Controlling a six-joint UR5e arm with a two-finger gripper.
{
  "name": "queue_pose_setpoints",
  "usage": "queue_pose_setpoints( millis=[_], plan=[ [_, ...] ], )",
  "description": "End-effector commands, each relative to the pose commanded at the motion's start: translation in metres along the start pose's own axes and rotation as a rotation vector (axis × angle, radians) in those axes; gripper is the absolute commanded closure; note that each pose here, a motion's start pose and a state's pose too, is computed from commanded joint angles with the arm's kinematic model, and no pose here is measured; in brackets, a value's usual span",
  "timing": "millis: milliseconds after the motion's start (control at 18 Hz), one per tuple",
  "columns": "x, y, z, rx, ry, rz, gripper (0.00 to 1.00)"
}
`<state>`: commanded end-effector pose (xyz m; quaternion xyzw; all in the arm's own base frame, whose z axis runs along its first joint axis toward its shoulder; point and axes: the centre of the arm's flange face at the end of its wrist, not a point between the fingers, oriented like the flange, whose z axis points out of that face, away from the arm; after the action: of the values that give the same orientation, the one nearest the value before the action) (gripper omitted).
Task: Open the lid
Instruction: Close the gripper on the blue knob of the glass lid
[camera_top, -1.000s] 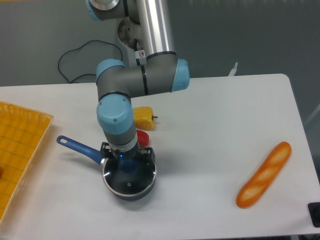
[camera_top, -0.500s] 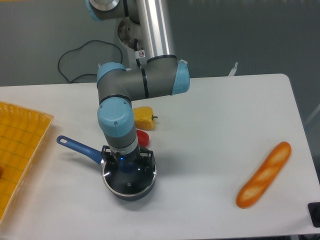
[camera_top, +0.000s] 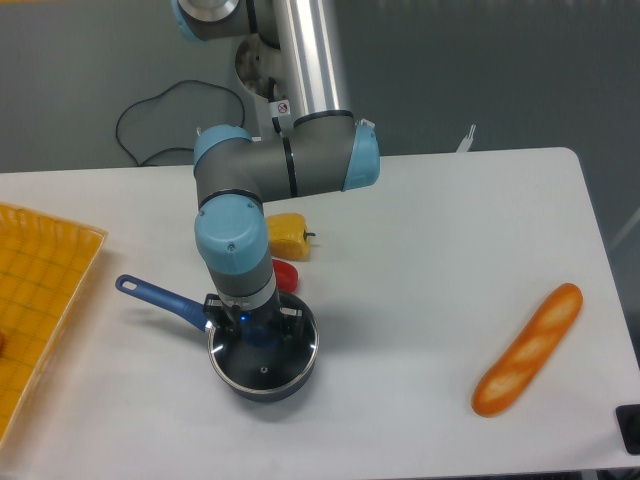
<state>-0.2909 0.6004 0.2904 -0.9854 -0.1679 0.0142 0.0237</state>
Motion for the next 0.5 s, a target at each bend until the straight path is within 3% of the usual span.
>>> queue_pose_setpoints(
  millis=[500],
  plan=[
    [0.0, 0.01, -0.025, 0.022, -0.007, -0.002, 0.52]
  ],
)
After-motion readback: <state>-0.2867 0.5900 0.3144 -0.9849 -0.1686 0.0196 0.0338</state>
